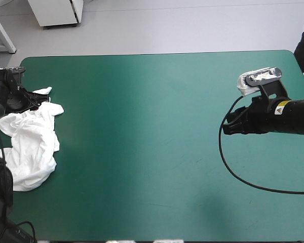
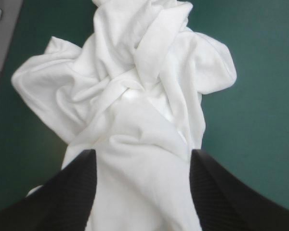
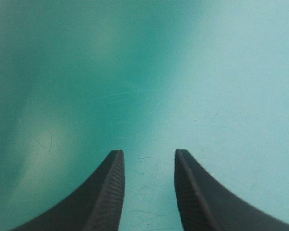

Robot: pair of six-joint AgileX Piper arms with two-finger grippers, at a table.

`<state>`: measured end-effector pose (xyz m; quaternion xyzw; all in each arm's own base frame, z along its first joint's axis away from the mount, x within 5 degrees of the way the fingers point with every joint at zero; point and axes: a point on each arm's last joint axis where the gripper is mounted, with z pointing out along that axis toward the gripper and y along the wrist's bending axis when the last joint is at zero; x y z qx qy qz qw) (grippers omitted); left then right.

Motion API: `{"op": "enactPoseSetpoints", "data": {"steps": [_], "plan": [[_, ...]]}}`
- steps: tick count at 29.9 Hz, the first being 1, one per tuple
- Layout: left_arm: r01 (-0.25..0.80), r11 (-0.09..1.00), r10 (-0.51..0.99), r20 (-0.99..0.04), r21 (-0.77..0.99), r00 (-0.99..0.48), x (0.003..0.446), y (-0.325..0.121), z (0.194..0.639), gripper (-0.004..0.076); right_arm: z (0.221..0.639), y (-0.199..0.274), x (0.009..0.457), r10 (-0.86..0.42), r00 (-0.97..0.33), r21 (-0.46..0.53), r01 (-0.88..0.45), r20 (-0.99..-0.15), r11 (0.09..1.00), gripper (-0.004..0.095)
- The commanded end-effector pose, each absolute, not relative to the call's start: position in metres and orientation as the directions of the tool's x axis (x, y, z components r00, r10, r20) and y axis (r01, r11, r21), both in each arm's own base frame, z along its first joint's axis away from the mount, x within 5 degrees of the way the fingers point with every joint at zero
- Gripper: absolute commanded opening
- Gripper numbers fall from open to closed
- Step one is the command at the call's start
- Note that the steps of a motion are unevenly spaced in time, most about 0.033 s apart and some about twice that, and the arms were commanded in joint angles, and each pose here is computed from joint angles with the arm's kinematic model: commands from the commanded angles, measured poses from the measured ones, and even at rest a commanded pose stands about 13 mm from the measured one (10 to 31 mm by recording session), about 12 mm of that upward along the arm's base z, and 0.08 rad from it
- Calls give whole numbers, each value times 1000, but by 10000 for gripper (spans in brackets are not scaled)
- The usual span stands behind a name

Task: Fold the cloth

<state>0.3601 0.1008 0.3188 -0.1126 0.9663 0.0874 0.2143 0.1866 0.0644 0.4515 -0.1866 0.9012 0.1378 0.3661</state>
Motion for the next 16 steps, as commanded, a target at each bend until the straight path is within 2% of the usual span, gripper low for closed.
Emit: {"op": "enactPoseSetpoints", "data": {"steps": [1,8,16], "plan": [[-294,954,-236,-448,63,-862,373,114,317,438,466,63,182,-217,-597,91,-443,-773,892,343],[-308,946,-261,-319,104,-911,390,132,266,442,465,61,182,-229,-600,71,-434,-767,898,343],[-310,948,-281,-269,68,-921,399,131,242,418,464,61,182,-230,-601,71,-434,-766,898,341]]}}
